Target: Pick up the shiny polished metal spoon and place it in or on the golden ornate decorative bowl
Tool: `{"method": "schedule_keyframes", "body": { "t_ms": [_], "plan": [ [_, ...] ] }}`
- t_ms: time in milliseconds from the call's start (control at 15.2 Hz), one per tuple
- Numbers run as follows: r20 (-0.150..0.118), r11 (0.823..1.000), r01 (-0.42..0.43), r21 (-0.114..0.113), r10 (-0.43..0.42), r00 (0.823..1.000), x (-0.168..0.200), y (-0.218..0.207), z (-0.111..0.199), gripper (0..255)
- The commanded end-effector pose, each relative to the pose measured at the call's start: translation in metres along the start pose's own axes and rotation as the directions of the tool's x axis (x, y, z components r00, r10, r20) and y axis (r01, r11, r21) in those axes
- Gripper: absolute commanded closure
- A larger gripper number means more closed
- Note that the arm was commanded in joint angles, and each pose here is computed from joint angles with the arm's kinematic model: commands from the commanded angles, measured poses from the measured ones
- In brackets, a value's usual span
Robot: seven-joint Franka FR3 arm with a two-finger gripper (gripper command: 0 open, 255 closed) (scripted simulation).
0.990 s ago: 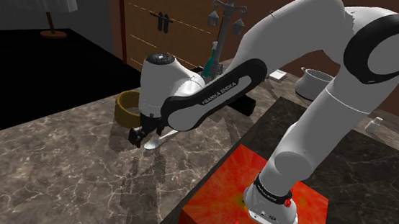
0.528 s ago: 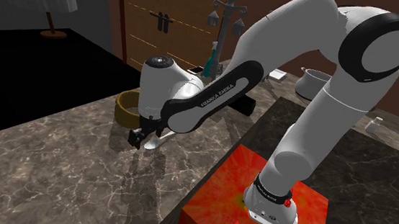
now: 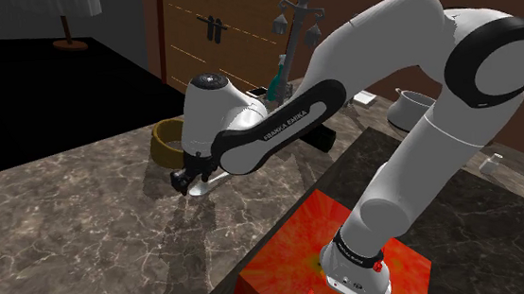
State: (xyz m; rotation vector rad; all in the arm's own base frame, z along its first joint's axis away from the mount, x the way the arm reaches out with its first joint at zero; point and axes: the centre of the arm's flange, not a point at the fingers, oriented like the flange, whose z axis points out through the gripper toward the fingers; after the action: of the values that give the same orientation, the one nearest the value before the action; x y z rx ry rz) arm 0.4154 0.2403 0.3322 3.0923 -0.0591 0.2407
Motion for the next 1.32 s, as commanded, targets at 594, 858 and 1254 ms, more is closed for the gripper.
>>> {"method": "schedule_keyframes", "body": {
  "t_ms": [594,858,1254],
  "plan": [
    [0.0,1.0,0.0,0.0,0.0,1.0,0.005,0.001,-0.031,255],
    [0.0,1.0,0.0,0.0,0.0,1.0,0.008,0.002,-0.052,255],
    [0.0,1.0,0.0,0.0,0.0,1.0,0.013,0.003,-0.083,255]
  ]
}}
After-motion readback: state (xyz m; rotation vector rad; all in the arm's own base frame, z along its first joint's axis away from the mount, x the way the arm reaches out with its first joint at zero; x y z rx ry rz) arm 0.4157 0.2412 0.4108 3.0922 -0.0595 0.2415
